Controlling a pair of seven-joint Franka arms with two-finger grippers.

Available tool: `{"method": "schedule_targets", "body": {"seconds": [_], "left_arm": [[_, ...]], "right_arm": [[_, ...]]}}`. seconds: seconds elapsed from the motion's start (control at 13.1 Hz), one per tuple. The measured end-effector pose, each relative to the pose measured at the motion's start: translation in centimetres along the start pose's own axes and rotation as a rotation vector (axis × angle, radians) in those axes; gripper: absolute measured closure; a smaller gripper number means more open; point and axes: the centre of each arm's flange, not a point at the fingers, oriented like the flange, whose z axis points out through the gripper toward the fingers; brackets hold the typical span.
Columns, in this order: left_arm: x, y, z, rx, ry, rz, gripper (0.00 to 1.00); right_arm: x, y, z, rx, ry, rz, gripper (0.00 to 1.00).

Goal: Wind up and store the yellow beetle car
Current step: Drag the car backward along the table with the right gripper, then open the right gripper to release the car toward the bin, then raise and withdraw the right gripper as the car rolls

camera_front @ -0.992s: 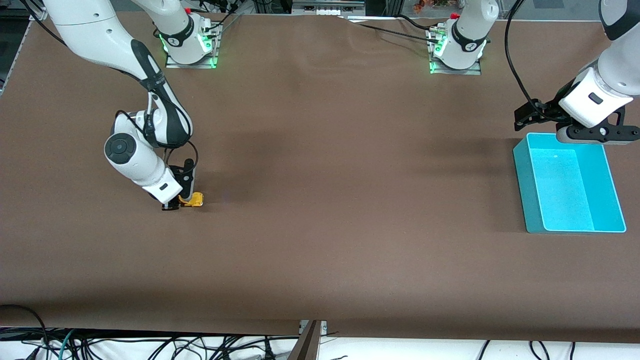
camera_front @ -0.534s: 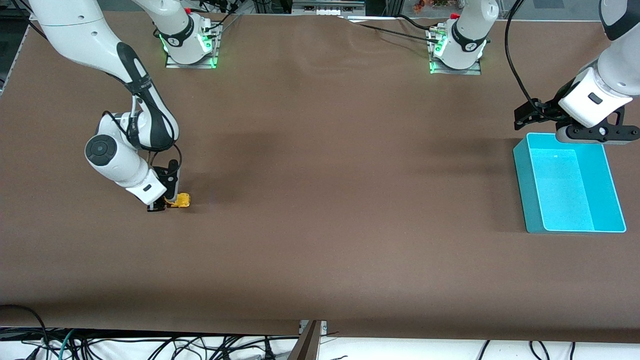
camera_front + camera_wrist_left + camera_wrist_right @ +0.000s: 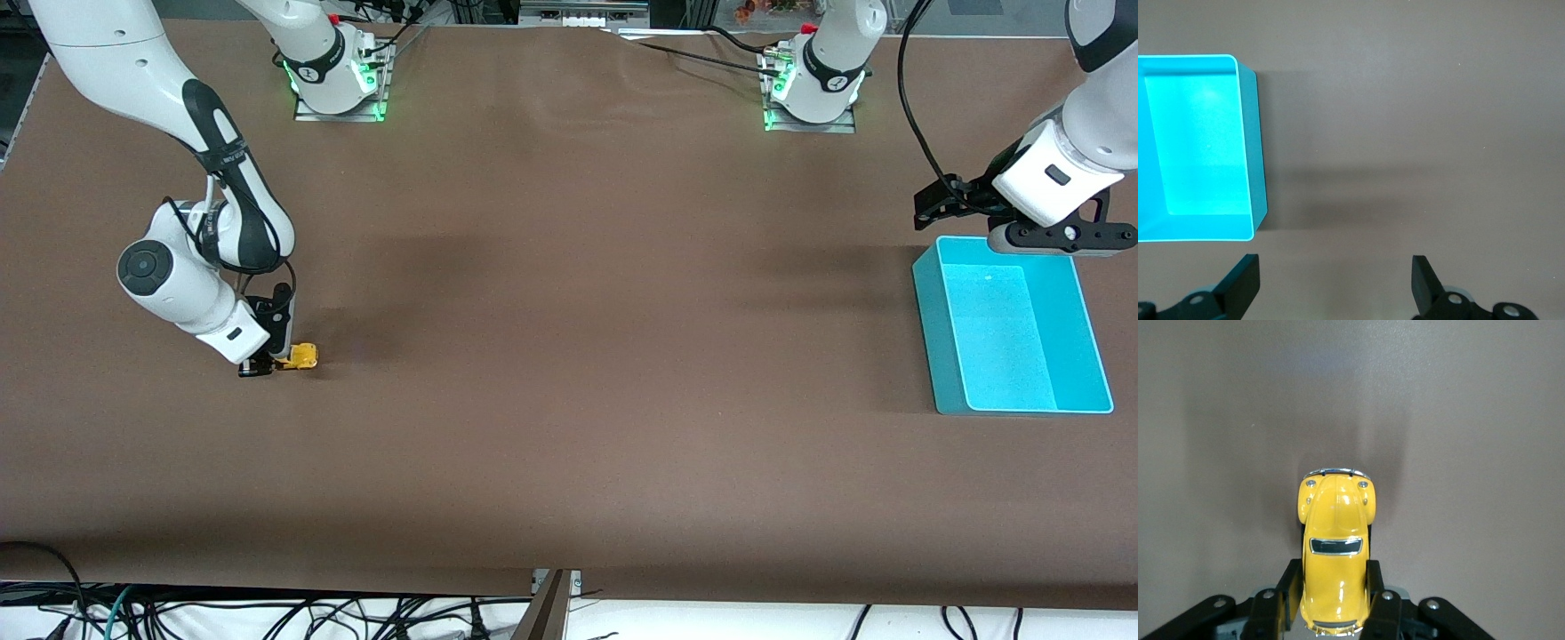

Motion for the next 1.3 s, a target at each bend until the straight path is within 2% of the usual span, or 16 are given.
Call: {"method": "schedule_targets", "body": {"seconds": [0.08,0.31,0.53,0.84,1.07,1.3], "left_arm": [[0.0,0.0,0.0,0.0,0.0,0.0,0.0],[0.0,-0.1,0.0,0.0,-0.001,-0.001,0.0],[0.0,-0.2,0.0,0.0,-0.003,-0.003,0.0],[0.0,-0.3,0.0,-0.001,-0.004,-0.005,0.0],[0.0,-0.4,0.0,-0.001,-0.004,-0.007,0.0],[0.0,-0.4,0.1,-0.001,-0.006,-0.007,0.0]], "right_arm": [[0.0,0.0,0.0,0.0,0.001,0.0,0.56],[1.0,0.2,0.0,0.005,0.011,-0.014,0.28],[3.0,2.5,-2.8,0.018,0.056,-0.01,0.0],[4.1,5.6,-7.5,-0.001,0.093,0.029,0.0],[5.2,6.9,-9.6,0.018,0.104,0.174,0.0],[6.9,8.7,-14.3,0.058,0.108,0.371,0.0]]}}
